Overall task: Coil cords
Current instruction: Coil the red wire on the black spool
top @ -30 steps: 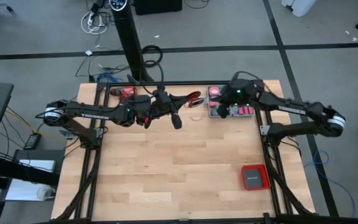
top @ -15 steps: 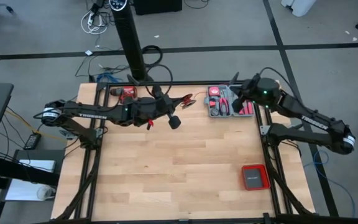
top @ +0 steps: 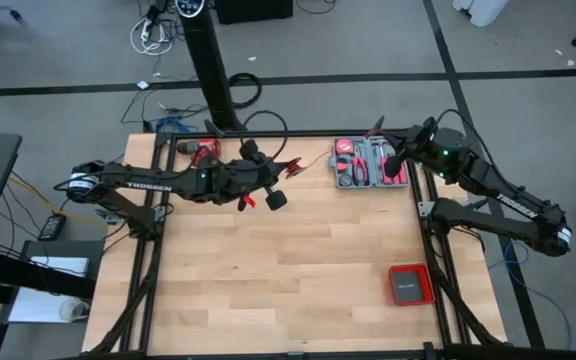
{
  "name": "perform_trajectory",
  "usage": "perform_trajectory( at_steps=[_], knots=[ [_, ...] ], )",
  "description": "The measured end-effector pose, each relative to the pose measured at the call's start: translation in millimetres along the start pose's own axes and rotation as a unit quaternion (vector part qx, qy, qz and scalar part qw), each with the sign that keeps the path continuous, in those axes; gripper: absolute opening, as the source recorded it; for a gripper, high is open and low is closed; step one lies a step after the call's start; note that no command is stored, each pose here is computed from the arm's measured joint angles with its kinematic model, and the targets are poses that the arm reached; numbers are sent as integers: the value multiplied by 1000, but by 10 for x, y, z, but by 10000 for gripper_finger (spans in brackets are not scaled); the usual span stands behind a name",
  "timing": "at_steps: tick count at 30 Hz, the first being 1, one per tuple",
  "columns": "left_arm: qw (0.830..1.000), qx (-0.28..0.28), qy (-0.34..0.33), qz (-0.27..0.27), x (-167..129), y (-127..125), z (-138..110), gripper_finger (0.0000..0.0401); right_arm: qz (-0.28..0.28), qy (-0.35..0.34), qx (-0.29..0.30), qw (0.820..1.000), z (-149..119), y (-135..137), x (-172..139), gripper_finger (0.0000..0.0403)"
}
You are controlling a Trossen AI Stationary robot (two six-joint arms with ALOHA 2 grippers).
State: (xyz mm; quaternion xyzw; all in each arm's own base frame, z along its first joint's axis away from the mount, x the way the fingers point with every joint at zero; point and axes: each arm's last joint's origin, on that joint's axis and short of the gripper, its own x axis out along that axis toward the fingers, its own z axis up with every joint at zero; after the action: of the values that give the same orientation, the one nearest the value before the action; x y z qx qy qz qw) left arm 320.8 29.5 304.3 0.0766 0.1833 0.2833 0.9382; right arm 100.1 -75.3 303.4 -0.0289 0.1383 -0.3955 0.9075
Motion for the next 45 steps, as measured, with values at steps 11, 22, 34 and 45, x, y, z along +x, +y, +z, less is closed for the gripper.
perform_trajectory(
  at_steps=[11,22,34,45],
  knots=[
    [998,26,49,2,7,19,-107,0,105,-87,26,990,141,72,-109,0],
    [997,-21,65,20,56,114,-142,0,223,-161,29,961,309,349,-127,0],
    [996,-42,72,24,104,101,-178,0,281,-197,4,939,403,928,153,0],
    [996,-72,22,57,114,126,-74,0,316,-210,-8,925,327,1398,386,0]
  ],
)
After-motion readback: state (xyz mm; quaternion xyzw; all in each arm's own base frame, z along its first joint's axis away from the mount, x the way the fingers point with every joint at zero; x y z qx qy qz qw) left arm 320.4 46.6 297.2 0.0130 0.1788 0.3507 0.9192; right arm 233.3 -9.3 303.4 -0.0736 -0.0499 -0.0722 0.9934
